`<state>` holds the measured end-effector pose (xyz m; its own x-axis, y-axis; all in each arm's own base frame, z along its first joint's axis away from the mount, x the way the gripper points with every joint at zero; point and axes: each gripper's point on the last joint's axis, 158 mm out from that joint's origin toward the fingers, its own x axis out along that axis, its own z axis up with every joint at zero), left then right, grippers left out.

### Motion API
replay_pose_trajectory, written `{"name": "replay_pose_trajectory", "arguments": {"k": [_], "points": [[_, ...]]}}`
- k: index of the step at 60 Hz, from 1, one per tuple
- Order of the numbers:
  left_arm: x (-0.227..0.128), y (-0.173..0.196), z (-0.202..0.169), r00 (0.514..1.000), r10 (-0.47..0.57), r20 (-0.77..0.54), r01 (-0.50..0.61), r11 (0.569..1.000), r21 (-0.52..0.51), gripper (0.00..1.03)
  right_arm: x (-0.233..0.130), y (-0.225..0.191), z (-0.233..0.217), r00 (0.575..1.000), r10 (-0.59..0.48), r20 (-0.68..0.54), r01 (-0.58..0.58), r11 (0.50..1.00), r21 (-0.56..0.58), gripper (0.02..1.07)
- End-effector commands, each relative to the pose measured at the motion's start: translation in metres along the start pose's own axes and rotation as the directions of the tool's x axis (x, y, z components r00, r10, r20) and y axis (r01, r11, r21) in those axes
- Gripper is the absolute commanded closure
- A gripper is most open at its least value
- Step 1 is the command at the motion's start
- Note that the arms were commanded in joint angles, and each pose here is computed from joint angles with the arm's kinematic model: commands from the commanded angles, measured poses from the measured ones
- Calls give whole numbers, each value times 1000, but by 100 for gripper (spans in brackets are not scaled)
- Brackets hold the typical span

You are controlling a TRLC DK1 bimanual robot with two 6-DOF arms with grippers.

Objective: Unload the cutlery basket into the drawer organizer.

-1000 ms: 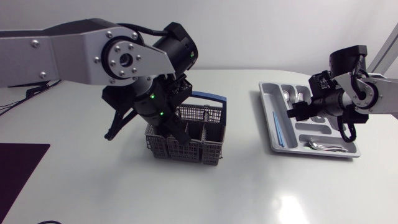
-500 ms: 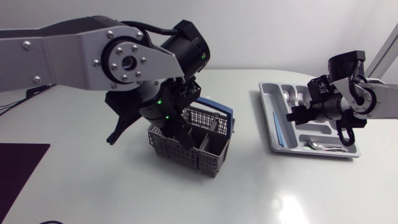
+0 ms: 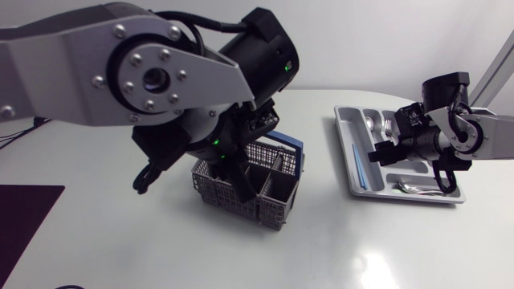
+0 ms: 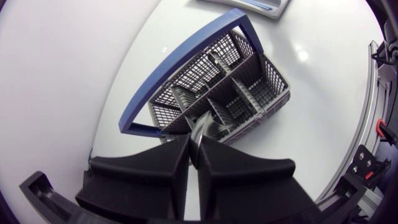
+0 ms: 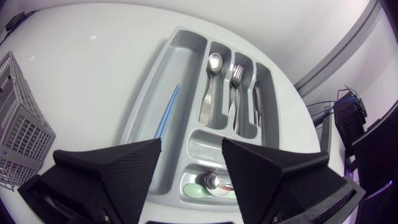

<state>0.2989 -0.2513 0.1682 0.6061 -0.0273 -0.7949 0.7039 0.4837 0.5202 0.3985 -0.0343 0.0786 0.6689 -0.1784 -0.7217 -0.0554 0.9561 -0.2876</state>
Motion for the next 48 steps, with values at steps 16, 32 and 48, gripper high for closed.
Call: {"name": "replay_pose_trajectory", "arguments": {"k": [16, 32, 48], "points": [[-52, 27, 15, 983, 113, 145, -117, 993, 14, 100, -5, 9, -6, 1000, 15, 5, -15, 999, -30, 35], [-89, 50, 10, 958, 182, 223, -186, 982, -1, 100, -24, 15, 8, 997, 36, 70, -33, 999, -43, 35], [-127, 76, 1, 927, 202, 317, -193, 979, -60, 99, -59, 34, 24, 977, 121, 174, -111, 992, -67, 35]]}}
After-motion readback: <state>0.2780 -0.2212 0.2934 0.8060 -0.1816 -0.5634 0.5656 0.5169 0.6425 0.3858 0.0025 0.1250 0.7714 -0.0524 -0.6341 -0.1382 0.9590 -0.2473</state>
